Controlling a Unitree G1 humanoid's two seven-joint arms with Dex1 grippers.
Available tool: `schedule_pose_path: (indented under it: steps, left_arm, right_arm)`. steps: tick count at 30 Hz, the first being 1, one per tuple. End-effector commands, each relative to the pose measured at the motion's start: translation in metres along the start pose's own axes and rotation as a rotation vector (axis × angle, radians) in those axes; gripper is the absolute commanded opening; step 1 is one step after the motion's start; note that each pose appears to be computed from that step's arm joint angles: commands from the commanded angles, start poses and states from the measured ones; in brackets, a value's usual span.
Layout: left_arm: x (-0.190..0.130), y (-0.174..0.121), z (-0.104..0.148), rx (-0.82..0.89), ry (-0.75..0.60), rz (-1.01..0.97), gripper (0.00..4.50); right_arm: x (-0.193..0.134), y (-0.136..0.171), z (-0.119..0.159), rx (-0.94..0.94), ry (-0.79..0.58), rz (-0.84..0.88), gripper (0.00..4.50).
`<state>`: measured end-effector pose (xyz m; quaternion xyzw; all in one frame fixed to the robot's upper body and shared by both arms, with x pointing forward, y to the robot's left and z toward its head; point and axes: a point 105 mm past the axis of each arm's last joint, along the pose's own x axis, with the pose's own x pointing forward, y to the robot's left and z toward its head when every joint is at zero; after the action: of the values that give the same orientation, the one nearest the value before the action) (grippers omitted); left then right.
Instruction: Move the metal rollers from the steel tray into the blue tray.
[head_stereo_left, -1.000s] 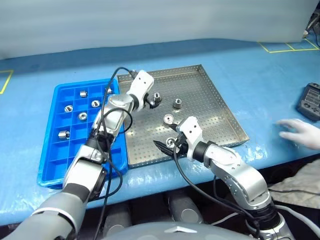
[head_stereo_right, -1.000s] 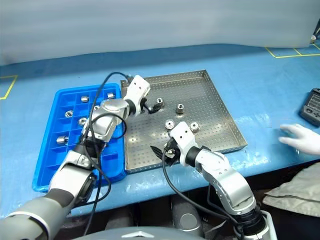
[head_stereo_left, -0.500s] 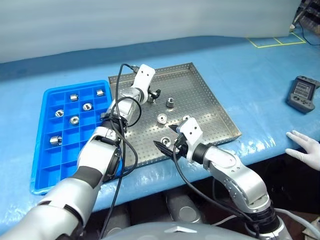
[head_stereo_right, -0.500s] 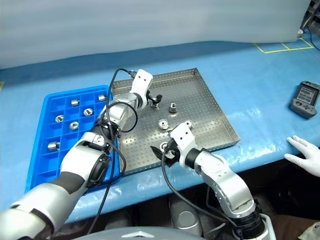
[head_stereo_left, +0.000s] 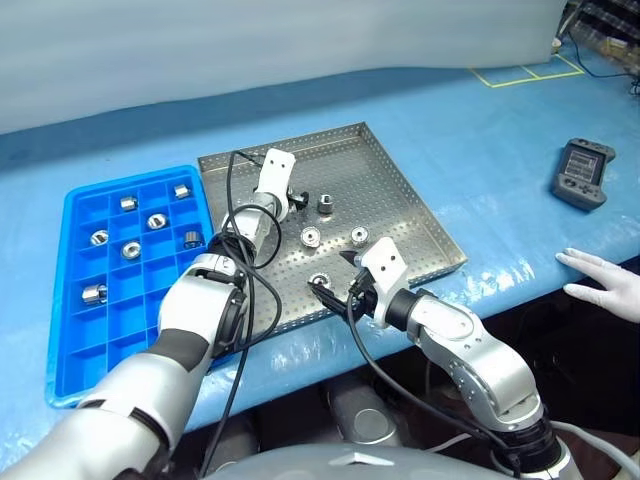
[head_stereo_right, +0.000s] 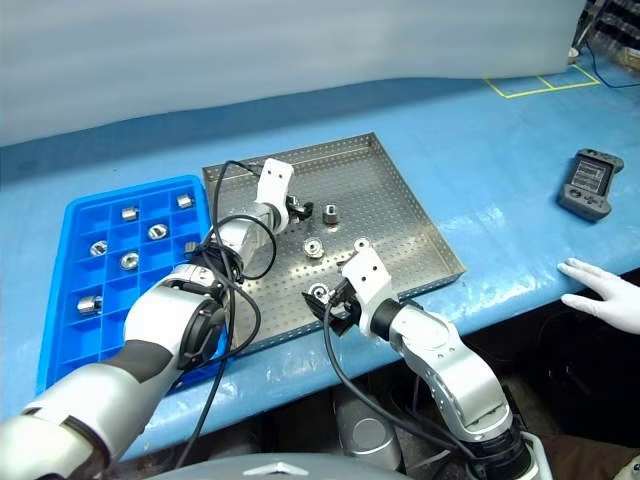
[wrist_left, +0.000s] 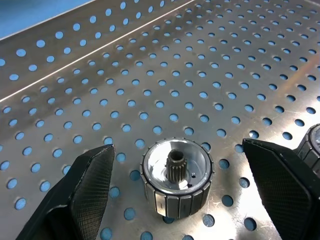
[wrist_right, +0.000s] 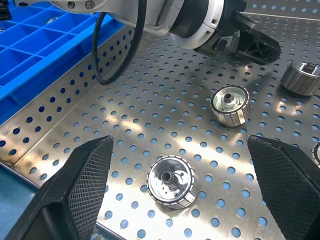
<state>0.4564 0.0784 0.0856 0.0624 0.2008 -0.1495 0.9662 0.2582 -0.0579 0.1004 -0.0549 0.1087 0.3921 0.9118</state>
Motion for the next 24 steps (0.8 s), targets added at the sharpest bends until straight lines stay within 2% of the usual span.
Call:
schedule_pose_path:
  steps: [1, 3, 8, 9, 15, 20, 24]
  left_arm:
    - [0.000, 0.001, 0.004, -0.024, -0.020, 0.014, 4.07]
    - [0.000, 0.003, 0.002, -0.033, -0.014, 0.023, 3.59]
    - [0.000, 0.008, -0.006, -0.084, 0.014, 0.045, 1.84]
    - [-0.001, 0.009, -0.007, -0.087, 0.019, 0.048, 1.69]
    - [-0.002, 0.009, -0.003, -0.100, -0.006, 0.033, 1.70]
    - [-0.013, 0.005, 0.041, -0.118, -0.189, -0.038, 1.70]
    - [-0.046, 0.015, 0.078, -0.124, -0.375, -0.048, 1.70]
  right_arm:
    - [-0.004, 0.002, 0.014, -0.028, -0.048, 0.000, 4.50]
    - [-0.004, 0.002, 0.014, -0.028, -0.048, 0.001, 4.50]
    - [-0.003, 0.002, 0.013, -0.027, -0.047, 0.004, 4.50]
    - [-0.003, 0.002, 0.013, -0.028, -0.047, 0.005, 4.50]
    - [-0.001, 0.004, 0.014, -0.027, -0.048, 0.018, 4.50]
    - [0.002, 0.007, 0.014, -0.027, -0.048, 0.045, 4.50]
    - [0.006, 0.011, 0.016, -0.030, -0.049, 0.078, 4.50]
